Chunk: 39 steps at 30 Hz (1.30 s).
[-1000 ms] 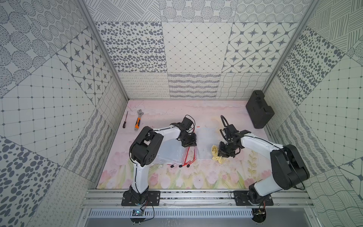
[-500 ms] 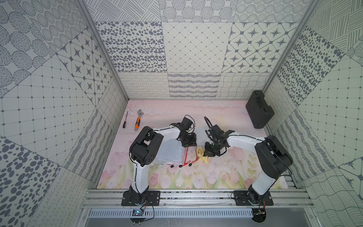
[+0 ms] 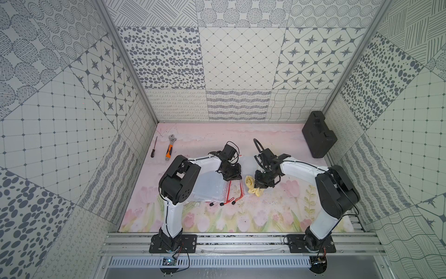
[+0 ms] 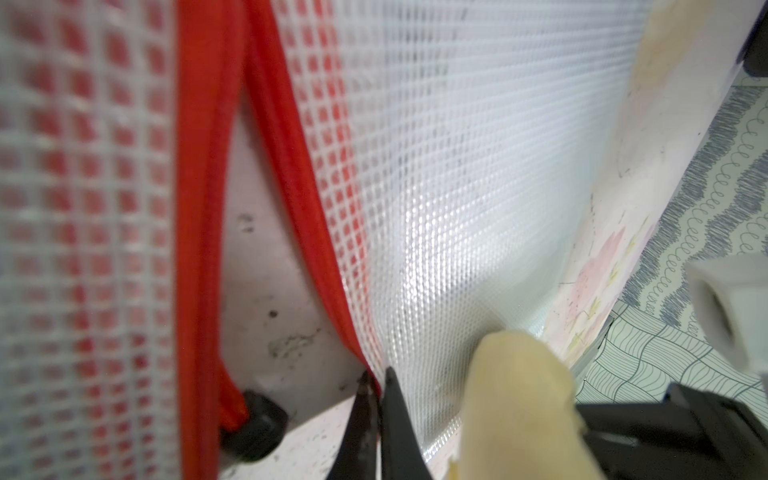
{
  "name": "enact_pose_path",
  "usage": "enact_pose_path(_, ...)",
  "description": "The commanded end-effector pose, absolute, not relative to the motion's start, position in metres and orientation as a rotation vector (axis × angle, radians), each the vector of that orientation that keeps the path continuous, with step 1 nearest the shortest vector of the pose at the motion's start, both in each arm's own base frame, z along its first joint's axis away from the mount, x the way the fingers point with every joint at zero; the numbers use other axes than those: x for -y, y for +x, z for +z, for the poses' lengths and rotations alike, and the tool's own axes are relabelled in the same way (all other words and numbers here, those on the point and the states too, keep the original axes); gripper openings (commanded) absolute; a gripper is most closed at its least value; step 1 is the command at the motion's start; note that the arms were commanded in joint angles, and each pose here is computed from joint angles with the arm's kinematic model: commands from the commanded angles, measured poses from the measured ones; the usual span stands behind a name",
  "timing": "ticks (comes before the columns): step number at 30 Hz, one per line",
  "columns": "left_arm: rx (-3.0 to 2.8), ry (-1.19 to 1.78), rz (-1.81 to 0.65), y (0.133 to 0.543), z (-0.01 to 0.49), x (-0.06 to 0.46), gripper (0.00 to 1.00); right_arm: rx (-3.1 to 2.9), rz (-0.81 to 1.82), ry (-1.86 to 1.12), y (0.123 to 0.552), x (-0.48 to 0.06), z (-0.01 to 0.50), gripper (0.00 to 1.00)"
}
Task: Wipe the document bag
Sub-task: Wipe the dirt from the document bag.
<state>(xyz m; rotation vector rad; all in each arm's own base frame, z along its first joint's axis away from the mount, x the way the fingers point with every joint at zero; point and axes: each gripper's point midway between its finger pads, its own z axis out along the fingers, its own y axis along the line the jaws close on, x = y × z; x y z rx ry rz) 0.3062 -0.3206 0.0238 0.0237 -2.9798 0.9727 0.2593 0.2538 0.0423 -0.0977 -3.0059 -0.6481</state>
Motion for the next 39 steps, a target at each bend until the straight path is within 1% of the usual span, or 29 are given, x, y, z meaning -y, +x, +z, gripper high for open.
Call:
enact_pose_path(1,3.001,0.031,0.886,0.301,0.02,0.306,0.0,2.977,-0.663,-0.044,0.26,-0.289,0.035,0.0)
enact_pose_path(3,3.006,0.027,0.882,0.3,0.022,0.304,0.0,2.969,-0.664,-0.095,0.262,-0.284,0.023,0.0)
enact_pose_path(5,3.012,0.024,0.875,0.299,0.022,0.302,0.0,2.939,-0.674,-0.165,0.261,-0.266,0.013,0.0)
enact_pose_path(8,3.014,0.012,0.864,0.297,0.021,0.3,0.0,2.928,-0.606,-0.299,0.255,-0.211,0.0,0.0)
enact_pose_path(12,3.019,-0.002,0.851,0.295,0.02,0.298,0.0,2.938,-0.525,-0.52,0.247,-0.124,0.001,0.0)
enact_pose_path(14,3.019,-0.004,0.855,0.295,0.021,0.298,0.0,2.965,-0.484,-0.566,0.249,-0.102,0.01,0.0)
enact_pose_path(15,3.018,-0.003,0.856,0.295,0.021,0.298,0.0,2.987,-0.461,-0.557,0.253,-0.099,0.015,0.0)
enact_pose_path(16,3.019,-0.004,0.86,0.295,0.022,0.298,0.0,2.995,-0.48,-0.538,0.257,-0.106,0.021,0.0)
enact_pose_path(18,3.011,-0.005,0.868,0.295,0.021,0.299,0.0,3.022,-0.539,-0.451,0.27,-0.138,0.033,0.0)
enact_pose_path(21,3.006,-0.003,0.875,0.296,0.022,0.301,0.0,3.052,-0.579,-0.256,0.285,-0.205,0.043,0.0)
enact_pose_path(24,3.01,0.014,0.876,0.295,0.023,0.3,0.0,3.04,-0.65,-0.144,0.294,-0.264,0.041,0.0)
enact_pose_path(26,3.009,0.021,0.879,0.294,0.023,0.3,0.0,3.021,-0.671,-0.136,0.298,-0.278,0.032,0.0)
enact_pose_path(28,3.009,0.022,0.883,0.294,0.024,0.3,0.0,3.008,-0.657,-0.173,0.302,-0.272,0.02,0.0)
enact_pose_path(31,3.013,0.003,0.873,0.293,0.024,0.298,0.0,2.99,-0.585,-0.274,0.3,-0.228,0.003,0.0)
enact_pose_path(34,3.029,-0.025,0.857,0.293,0.027,0.296,0.0,2.985,-0.507,-0.444,0.29,-0.158,-0.001,0.0)
enact_pose_path(36,3.065,-0.054,0.88,0.297,0.039,0.296,0.0,2.99,-0.489,-0.571,0.282,-0.111,0.007,0.0)
enact_pose_path(39,3.176,-0.138,0.951,0.308,0.079,0.294,0.0,3.058,-0.464,-0.65,0.276,-0.068,0.036,0.0)
